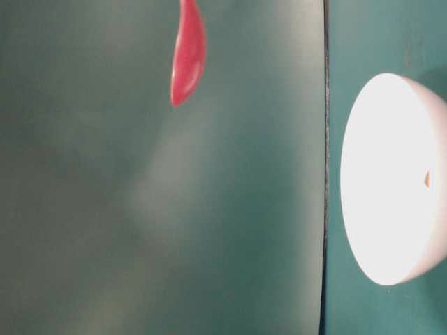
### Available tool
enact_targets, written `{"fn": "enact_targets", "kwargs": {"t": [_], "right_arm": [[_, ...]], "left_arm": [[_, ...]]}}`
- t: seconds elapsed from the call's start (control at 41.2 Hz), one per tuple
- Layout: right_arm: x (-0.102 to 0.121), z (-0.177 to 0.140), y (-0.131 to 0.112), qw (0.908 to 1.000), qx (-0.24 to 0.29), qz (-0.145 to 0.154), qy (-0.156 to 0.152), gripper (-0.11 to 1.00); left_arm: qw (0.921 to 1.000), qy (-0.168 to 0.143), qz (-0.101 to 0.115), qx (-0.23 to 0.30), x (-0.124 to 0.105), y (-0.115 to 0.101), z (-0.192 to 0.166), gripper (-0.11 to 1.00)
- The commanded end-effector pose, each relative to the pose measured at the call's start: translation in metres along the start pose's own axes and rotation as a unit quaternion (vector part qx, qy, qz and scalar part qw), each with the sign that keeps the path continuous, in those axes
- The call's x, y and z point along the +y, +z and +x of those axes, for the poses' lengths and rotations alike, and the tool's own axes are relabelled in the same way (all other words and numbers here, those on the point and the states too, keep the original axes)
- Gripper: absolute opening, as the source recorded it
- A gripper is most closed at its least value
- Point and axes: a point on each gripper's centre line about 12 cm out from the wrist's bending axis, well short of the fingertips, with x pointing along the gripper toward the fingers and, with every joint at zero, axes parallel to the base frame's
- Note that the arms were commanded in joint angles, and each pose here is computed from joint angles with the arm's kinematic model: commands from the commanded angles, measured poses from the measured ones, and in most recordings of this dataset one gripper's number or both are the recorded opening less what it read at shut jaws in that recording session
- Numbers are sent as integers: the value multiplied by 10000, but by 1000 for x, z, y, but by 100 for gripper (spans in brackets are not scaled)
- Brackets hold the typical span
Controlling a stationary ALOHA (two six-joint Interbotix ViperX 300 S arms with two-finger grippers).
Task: Grip the spoon and scoop the red block from the bowl with right arm.
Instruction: 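Lift the pink spoon out of the speckled rest with the right gripper, then carry the spoon over the white bowl and tilt it down inside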
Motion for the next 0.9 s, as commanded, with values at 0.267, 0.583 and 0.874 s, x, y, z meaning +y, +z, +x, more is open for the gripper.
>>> {"fn": "enact_targets", "kwargs": {"t": [0.267, 0.583, 0.874], "right_arm": [[-7, 21, 37, 9961, 493, 730, -61, 24], [-11, 39, 57, 9679, 709, 2397, -261, 24], [-21, 42, 52, 9692, 1763, 1511, -823, 24]], "left_arm": [[9999, -4, 30, -100, -1, 14, -5, 0], [10000, -1, 45, -77, -1, 13, -5, 0], [10000, 4, 45, -24, -1, 12, -5, 0]]}}
